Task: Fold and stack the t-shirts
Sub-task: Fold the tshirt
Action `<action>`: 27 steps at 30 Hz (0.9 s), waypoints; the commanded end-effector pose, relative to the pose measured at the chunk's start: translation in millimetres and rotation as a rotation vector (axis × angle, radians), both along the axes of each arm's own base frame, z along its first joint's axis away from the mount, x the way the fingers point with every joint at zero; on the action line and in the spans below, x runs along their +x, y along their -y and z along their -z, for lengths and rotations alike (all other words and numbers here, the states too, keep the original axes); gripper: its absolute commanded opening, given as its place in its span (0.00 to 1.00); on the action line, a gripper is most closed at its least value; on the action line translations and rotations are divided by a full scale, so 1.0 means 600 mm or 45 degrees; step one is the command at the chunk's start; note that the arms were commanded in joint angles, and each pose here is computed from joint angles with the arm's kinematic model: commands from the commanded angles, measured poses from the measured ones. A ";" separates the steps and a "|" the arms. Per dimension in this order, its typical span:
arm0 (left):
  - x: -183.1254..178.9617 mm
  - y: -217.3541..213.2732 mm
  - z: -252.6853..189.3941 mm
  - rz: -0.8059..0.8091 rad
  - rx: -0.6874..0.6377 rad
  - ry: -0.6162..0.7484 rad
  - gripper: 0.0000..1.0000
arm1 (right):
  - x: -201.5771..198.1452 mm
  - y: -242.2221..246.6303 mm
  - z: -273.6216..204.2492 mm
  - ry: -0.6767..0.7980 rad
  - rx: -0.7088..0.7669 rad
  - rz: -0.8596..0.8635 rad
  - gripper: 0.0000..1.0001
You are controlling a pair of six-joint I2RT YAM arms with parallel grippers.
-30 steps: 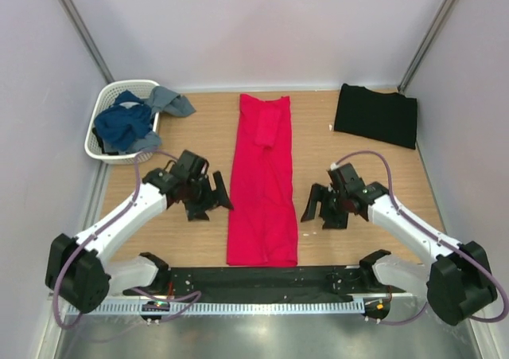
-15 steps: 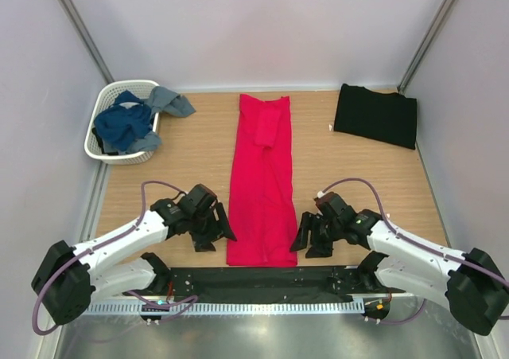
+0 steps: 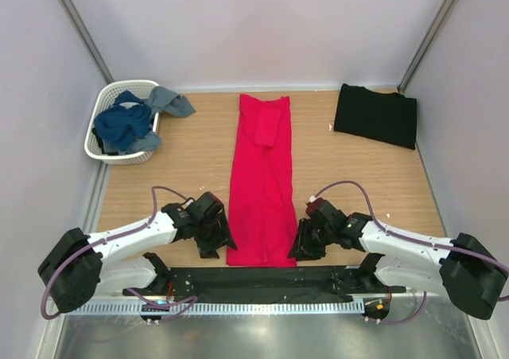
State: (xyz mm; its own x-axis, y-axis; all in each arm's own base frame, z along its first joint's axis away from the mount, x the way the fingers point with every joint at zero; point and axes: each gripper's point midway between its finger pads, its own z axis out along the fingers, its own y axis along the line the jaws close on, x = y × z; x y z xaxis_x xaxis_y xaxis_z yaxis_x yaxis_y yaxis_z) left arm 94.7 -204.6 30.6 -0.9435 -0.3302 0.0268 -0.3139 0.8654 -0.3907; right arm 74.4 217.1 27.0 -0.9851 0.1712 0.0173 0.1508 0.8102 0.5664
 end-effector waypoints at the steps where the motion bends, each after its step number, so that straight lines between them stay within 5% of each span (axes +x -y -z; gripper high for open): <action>1: -0.009 -0.002 0.013 -0.016 0.005 -0.018 0.63 | -0.001 -0.005 0.011 0.006 -0.008 0.025 0.35; 6: -0.019 -0.006 0.021 0.001 0.010 -0.028 0.61 | -0.023 0.011 0.031 -0.027 -0.040 0.007 0.19; 13: -0.029 -0.004 0.039 0.024 0.013 -0.050 0.56 | -0.028 0.018 0.036 -0.025 -0.059 -0.013 0.09; 16: -0.034 -0.003 0.043 0.021 0.010 -0.066 0.52 | -0.030 0.022 0.039 -0.034 -0.109 -0.058 0.17; 20: -0.033 -0.004 0.043 0.008 0.006 -0.062 0.46 | -0.026 0.035 0.027 -0.017 -0.205 -0.114 0.43; 27: -0.038 -0.008 0.053 0.008 0.026 -0.087 0.33 | -0.013 0.036 0.011 0.022 -0.222 -0.087 0.44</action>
State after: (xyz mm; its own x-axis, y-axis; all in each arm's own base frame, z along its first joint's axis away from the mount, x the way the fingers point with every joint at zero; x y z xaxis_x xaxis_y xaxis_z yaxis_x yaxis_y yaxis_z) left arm 76.0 -212.0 15.3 -0.9424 -0.3198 0.0982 -0.3313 0.8511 -0.4072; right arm 63.8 204.4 18.8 -0.9943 0.1061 0.0079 0.0977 0.8806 0.4638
